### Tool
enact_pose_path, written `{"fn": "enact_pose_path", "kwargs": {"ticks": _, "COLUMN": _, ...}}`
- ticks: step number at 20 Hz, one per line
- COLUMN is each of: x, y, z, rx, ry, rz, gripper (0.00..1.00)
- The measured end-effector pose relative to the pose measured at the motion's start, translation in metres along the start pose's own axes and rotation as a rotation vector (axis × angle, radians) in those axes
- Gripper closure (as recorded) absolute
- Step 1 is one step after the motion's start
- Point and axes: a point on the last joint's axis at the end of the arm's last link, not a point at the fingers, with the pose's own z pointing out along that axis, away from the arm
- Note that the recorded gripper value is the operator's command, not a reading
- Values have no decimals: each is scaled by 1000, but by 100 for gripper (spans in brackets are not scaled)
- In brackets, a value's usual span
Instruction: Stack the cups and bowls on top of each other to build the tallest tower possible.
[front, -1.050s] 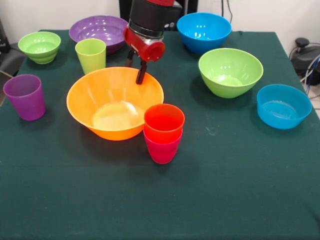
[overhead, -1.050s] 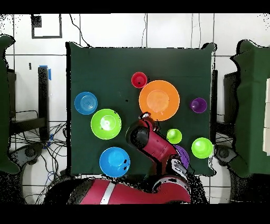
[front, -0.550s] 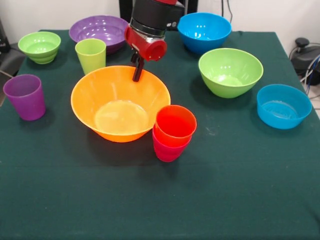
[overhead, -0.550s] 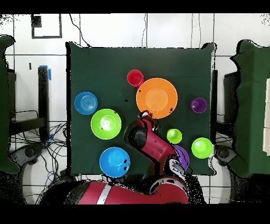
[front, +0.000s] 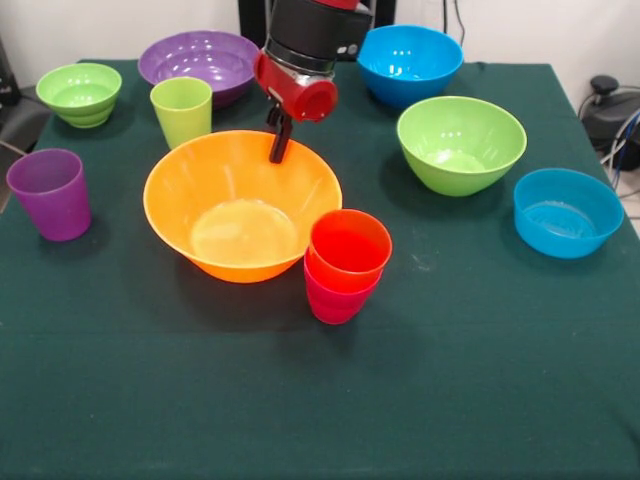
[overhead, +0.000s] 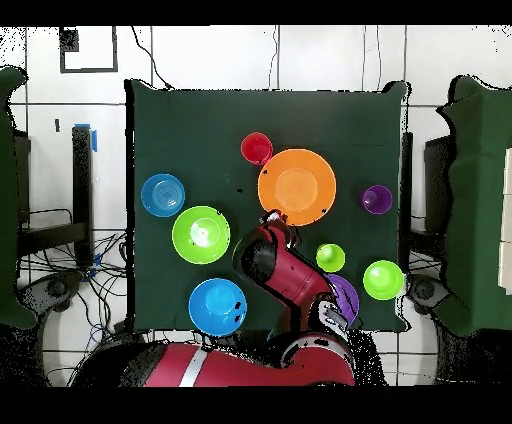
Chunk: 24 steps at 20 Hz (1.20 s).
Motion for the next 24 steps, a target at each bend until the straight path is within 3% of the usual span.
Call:
{"fn": "enact_pose_path", "kwargs": {"ticks": 10, "x": 5, "y": 2, "z": -1, "rx": -1, "ry": 2, "rz": 20, "gripper": 100}}
{"fn": "enact_pose_path", "kwargs": {"ticks": 16, "x": 19, "y": 6, "z": -7, "rx": 3, "ry": 19, "rz": 17, "gripper": 100}}
{"fn": "enact_pose_path", "kwargs": {"ticks": 24, "x": 30, "y": -6, "z": -16, "rx": 25, "ry": 45, "rz": 33, "gripper": 100}}
